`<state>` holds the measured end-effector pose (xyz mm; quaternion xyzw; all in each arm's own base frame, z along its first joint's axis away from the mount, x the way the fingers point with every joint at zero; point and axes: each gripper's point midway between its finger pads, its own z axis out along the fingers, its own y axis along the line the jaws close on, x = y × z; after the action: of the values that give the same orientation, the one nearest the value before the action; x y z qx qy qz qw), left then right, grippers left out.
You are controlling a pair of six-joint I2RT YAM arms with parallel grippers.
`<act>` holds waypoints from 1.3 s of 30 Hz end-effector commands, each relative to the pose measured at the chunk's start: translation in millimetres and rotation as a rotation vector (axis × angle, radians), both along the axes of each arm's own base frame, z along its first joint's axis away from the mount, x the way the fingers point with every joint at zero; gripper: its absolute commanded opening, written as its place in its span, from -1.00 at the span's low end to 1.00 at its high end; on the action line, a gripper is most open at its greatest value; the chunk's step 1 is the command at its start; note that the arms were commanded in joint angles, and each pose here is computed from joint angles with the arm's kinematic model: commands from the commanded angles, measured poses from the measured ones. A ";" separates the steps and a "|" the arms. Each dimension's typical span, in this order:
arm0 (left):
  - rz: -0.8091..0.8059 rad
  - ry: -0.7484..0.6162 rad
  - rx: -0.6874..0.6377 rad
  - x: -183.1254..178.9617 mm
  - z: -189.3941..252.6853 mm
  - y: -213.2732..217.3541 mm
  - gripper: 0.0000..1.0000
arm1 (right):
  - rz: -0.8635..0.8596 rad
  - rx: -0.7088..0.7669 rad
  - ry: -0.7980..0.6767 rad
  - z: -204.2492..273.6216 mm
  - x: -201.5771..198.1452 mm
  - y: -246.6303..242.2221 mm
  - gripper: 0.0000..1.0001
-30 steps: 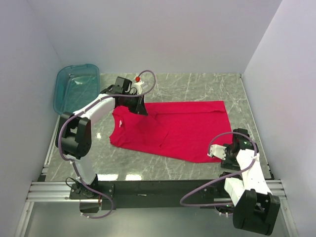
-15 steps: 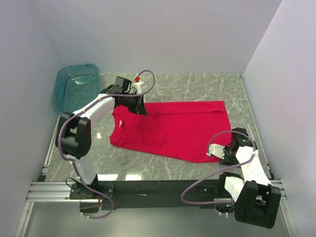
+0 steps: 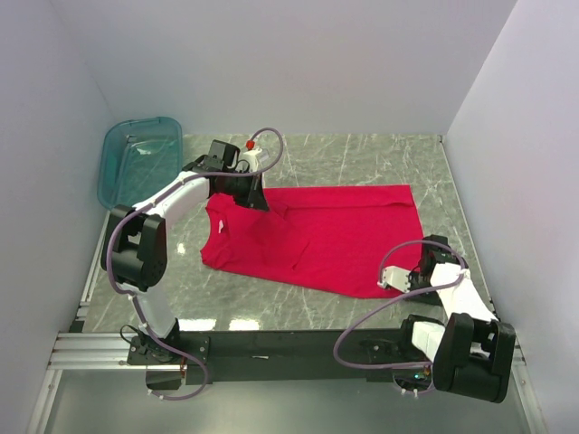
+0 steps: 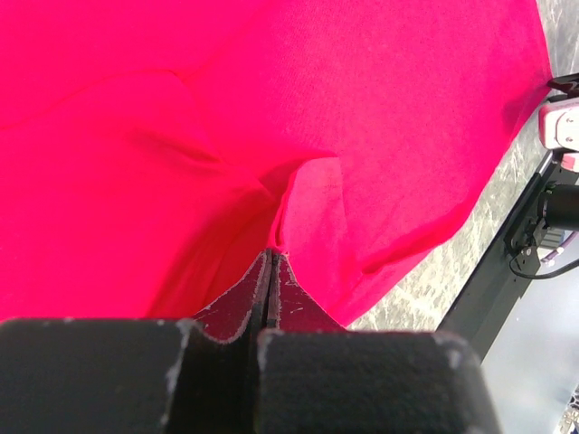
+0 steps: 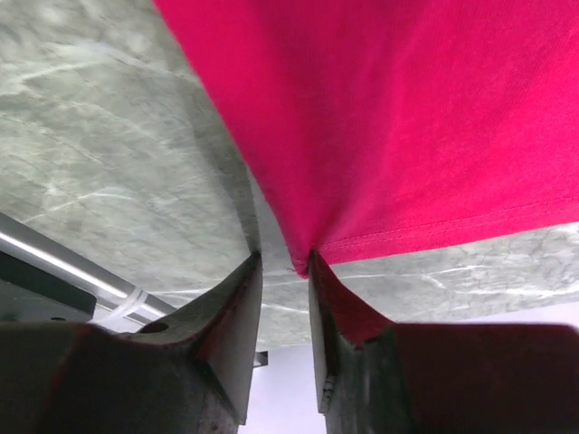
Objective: Fold and stack the t-shirts
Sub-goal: Fold the tshirt
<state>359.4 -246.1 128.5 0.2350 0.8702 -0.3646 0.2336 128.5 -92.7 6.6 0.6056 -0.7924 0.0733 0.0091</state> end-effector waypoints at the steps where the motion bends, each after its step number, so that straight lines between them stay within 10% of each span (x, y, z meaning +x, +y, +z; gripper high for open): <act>1: -0.019 -0.013 -0.034 -0.6 9.5 -3.4 -0.99 | -0.019 0.034 -0.025 -9.4 7.5 3.6 -0.38; 15: 0.068 -0.134 -0.096 -5.6 52.3 14.1 -0.99 | -0.036 0.283 -0.079 37.4 32.6 40.9 -1.00; 39: 0.136 -0.418 -0.267 -33.4 161.4 48.4 -0.99 | -0.259 0.476 -0.228 84.6 107.7 54.9 -1.00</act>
<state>329.3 -196.5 259.7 0.1947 0.7934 -0.3919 0.4231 227.0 -41.1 81.1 0.4912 -0.8480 -0.0367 -0.1955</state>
